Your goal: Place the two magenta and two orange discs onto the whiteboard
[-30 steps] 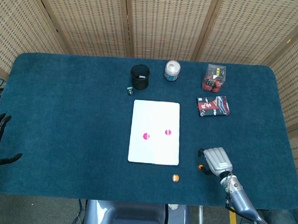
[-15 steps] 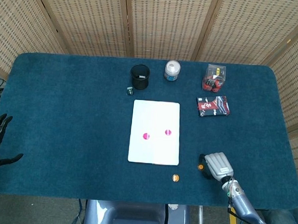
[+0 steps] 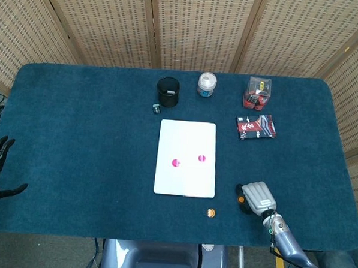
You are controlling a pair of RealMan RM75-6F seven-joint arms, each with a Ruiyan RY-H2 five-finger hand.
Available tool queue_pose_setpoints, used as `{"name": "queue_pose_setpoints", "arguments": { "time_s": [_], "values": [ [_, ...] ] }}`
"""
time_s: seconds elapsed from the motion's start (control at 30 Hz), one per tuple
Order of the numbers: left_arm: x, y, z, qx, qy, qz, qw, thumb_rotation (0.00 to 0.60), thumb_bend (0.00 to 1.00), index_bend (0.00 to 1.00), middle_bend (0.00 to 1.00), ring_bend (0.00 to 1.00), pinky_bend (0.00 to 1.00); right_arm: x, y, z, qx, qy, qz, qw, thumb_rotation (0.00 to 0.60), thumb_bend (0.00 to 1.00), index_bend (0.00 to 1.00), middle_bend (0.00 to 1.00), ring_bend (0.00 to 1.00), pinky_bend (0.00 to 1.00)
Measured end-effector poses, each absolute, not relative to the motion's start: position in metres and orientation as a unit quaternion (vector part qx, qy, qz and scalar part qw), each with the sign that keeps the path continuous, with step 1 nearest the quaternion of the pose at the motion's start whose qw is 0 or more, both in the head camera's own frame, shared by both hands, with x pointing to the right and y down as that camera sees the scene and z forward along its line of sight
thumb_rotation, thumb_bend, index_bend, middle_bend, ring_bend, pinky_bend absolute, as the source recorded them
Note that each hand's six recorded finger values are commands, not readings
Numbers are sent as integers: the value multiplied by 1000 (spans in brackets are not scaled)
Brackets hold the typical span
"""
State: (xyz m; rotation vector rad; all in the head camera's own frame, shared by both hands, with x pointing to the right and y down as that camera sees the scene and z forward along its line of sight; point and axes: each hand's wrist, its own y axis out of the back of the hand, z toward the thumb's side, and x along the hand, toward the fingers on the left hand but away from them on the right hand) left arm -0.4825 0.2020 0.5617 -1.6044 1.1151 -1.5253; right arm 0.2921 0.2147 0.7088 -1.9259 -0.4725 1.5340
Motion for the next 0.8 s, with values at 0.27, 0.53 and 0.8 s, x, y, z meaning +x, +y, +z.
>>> {"name": "queue_pose_setpoints", "arguments": {
  "time_s": [0.27,0.53,0.8],
  "values": [
    [-483,202,561,-611,427,-582,325,600,0,0,0,0,0,295,216,712,-728,-175,586,310,600,337,428,941,983,1000],
    [-483,202,561,-611,427,-582,325,600,0,0,0,0,0,296,218,714,-729,-174,586,308,600,361,540,943,983,1000],
    [-483,201,561,-611,427,-582,324,600,0,0,0,0,0,294,217,713,-731,-177,582,308,600,363,563,943,983,1000]
  ]
}}
